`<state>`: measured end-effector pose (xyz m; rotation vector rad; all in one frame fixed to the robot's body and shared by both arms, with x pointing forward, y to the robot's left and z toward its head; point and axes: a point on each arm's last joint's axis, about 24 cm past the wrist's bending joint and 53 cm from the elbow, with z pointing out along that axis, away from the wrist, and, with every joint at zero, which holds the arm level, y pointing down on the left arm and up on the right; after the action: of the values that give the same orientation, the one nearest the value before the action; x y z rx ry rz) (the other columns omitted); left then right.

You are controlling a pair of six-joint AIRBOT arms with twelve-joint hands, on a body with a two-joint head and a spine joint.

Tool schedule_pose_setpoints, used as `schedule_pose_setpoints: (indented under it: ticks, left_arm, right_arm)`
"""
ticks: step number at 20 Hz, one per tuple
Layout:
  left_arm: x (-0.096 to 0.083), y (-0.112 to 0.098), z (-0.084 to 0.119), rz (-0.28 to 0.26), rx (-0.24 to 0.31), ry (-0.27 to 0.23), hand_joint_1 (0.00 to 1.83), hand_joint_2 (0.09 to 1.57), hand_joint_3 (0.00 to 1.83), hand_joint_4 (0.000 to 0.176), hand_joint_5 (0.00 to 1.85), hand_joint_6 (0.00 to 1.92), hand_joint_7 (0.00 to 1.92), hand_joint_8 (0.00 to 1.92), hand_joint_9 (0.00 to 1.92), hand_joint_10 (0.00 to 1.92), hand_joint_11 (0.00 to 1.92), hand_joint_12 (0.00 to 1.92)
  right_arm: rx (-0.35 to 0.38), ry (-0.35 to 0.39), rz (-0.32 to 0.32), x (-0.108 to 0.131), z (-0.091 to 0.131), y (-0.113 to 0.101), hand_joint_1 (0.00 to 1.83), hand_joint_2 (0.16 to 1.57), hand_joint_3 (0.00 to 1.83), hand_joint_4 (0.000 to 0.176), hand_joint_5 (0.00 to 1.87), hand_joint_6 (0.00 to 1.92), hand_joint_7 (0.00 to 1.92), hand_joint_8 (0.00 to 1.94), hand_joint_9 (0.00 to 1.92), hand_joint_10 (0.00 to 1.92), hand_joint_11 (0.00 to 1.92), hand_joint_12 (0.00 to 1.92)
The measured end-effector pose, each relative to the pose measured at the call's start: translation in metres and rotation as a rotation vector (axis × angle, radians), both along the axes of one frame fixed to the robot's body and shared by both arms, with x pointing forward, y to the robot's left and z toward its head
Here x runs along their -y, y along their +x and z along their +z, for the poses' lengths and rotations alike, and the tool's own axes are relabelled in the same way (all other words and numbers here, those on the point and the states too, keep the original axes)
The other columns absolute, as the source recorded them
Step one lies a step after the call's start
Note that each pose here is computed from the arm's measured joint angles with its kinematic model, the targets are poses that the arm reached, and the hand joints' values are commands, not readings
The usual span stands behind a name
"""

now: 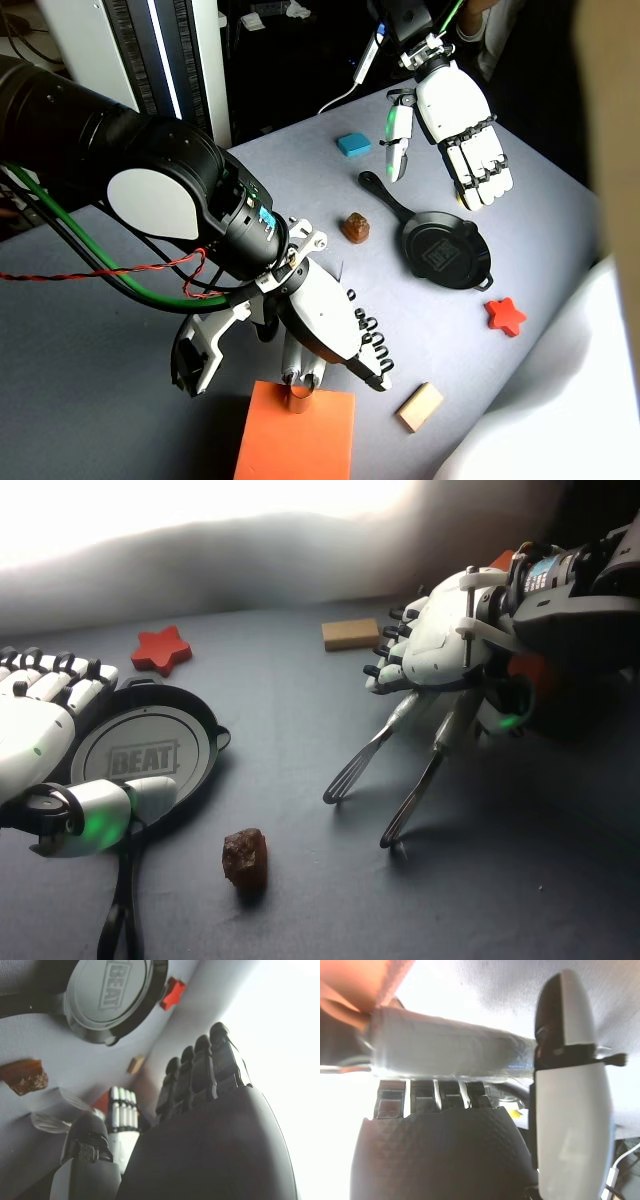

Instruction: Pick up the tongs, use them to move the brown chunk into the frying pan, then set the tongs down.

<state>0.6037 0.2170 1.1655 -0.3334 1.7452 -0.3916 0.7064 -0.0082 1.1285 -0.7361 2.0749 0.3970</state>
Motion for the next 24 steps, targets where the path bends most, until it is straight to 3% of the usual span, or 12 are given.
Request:
schedule_pose_setpoints:
  ticks: [3,4,6,9,14,17,24]
  left_arm:
    - [0.0,0.0,0.0,0.0,-0.001,0.001,0.0,1.19,0.0,0.012,0.0,0.0,0.0,0.0,0.0,0.0,0.03,0.04]
    - [0.0,0.0,0.0,-0.001,0.0,0.001,0.0,1.18,0.0,0.011,0.0,0.0,0.0,0.0,0.0,0.0,0.01,0.16]
    - [0.0,0.0,0.0,0.0,-0.001,0.001,0.0,1.18,0.0,0.011,0.0,0.0,0.0,0.0,0.0,0.0,0.0,0.15]
    - [0.0,0.0,0.0,0.0,0.0,0.001,0.0,1.18,0.0,0.015,0.0,0.0,0.0,0.0,0.0,0.0,0.0,0.15]
    - [0.0,0.0,0.0,0.0,0.0,0.001,0.0,1.19,0.0,0.021,0.0,0.0,0.01,0.0,0.01,0.0,0.0,0.15]
    - [0.0,0.0,0.0,0.0,0.0,0.0,0.0,1.18,0.0,0.016,0.0,0.0,0.0,0.0,0.0,0.0,0.0,0.0]
    - [0.0,0.0,0.0,0.002,-0.001,-0.01,0.0,1.19,0.0,0.015,0.0,0.0,0.0,0.0,0.0,0.0,0.0,0.0]
  right_arm:
    - [0.002,0.002,0.001,0.0,0.0,0.0,1.02,1.06,0.01,0.0,0.34,0.04,0.44,0.03,0.42,0.05,0.0,1.09]
    - [0.003,0.001,0.003,-0.001,0.0,0.0,1.02,1.07,0.01,0.0,0.39,0.05,0.48,0.03,0.46,0.06,0.0,1.18]
    - [0.009,0.0,0.009,-0.001,0.0,0.0,1.0,1.1,0.01,0.0,0.46,0.04,0.55,0.02,0.52,0.04,0.0,1.26]
    - [0.013,-0.004,0.014,-0.002,0.0,0.0,1.06,1.09,0.0,0.0,0.65,0.06,0.75,0.02,0.73,0.06,0.2,1.24]
    - [0.007,0.001,0.013,-0.002,0.0,-0.001,1.07,1.12,0.01,0.0,0.76,0.07,0.85,0.03,0.83,0.07,0.33,1.21]
    - [-0.011,0.012,0.004,-0.002,0.003,-0.002,1.09,1.12,0.0,0.0,0.85,0.05,0.95,0.02,0.92,0.06,0.43,1.2]
    - [0.006,0.087,0.004,-0.005,0.041,-0.014,1.13,1.12,0.0,0.0,0.89,0.04,0.98,0.01,0.95,0.05,0.46,1.2]
